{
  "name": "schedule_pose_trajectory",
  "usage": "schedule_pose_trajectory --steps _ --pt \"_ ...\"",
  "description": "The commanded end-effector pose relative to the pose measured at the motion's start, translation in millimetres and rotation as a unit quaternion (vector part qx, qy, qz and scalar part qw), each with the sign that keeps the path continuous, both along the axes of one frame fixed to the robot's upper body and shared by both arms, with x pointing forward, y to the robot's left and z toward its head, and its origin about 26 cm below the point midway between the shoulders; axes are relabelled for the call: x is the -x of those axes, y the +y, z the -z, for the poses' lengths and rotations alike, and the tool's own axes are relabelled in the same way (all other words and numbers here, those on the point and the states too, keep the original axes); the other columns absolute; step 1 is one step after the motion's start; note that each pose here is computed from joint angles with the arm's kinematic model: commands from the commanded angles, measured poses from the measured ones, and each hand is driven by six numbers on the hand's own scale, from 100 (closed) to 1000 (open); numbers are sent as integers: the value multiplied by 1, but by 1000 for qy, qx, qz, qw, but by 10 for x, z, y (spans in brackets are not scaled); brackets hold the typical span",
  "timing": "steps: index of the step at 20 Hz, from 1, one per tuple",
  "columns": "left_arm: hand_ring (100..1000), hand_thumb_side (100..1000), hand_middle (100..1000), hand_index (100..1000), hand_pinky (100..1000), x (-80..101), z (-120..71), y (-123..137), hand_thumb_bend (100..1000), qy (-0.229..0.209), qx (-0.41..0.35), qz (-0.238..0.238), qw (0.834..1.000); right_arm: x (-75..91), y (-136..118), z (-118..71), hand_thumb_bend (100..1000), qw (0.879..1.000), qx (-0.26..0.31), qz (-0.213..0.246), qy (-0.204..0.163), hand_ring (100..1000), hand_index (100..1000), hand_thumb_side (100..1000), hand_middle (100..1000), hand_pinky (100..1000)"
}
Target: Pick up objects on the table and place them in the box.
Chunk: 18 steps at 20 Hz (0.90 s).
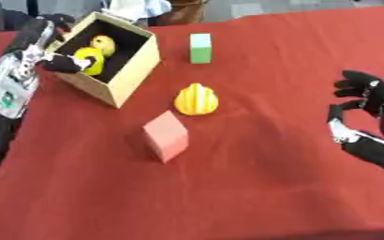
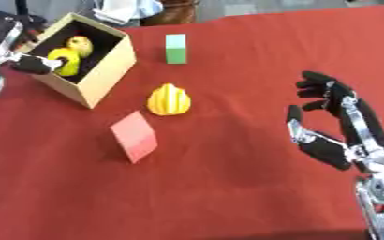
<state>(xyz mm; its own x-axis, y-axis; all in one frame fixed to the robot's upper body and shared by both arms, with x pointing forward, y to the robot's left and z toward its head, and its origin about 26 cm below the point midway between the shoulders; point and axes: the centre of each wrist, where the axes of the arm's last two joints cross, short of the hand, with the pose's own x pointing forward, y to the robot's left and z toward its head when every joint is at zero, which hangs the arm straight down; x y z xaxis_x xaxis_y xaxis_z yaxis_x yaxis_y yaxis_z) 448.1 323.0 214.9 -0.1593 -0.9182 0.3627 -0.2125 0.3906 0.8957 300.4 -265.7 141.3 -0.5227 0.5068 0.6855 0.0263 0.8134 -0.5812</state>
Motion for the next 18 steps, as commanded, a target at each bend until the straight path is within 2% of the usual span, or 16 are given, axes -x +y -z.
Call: schedule_pose_trajectory --steps 1,6,10,13,14,18 --pt "628 184 649 851 728 222 -387 89 490 -68 21 20 997 -14 -73 -143 100 999 34 -6 -19 767 882 100 745 677" --pt "612 175 625 839 715 672 -484 9 465 -124 88 77 985 -74 -146 -358 100 992 115 -36 -36 772 890 100 754 691" --pt "607 177 618 835 708 981 -445 -69 452 -148 133 108 974 -122 -144 -528 100 976 195 -80 -47 782 905 119 770 710" --pt "604 185 615 834 706 1183 -335 -100 446 -153 159 123 968 -164 -80 -655 131 952 269 -137 -51 799 916 178 788 728" --pt "604 189 614 834 705 1230 -303 -103 440 -152 164 125 967 -179 -60 -685 176 944 288 -152 -50 808 918 216 798 736" --pt "600 198 609 830 700 1399 -109 -123 437 -144 195 128 962 -254 145 -853 298 891 385 -235 -54 834 927 310 826 760"
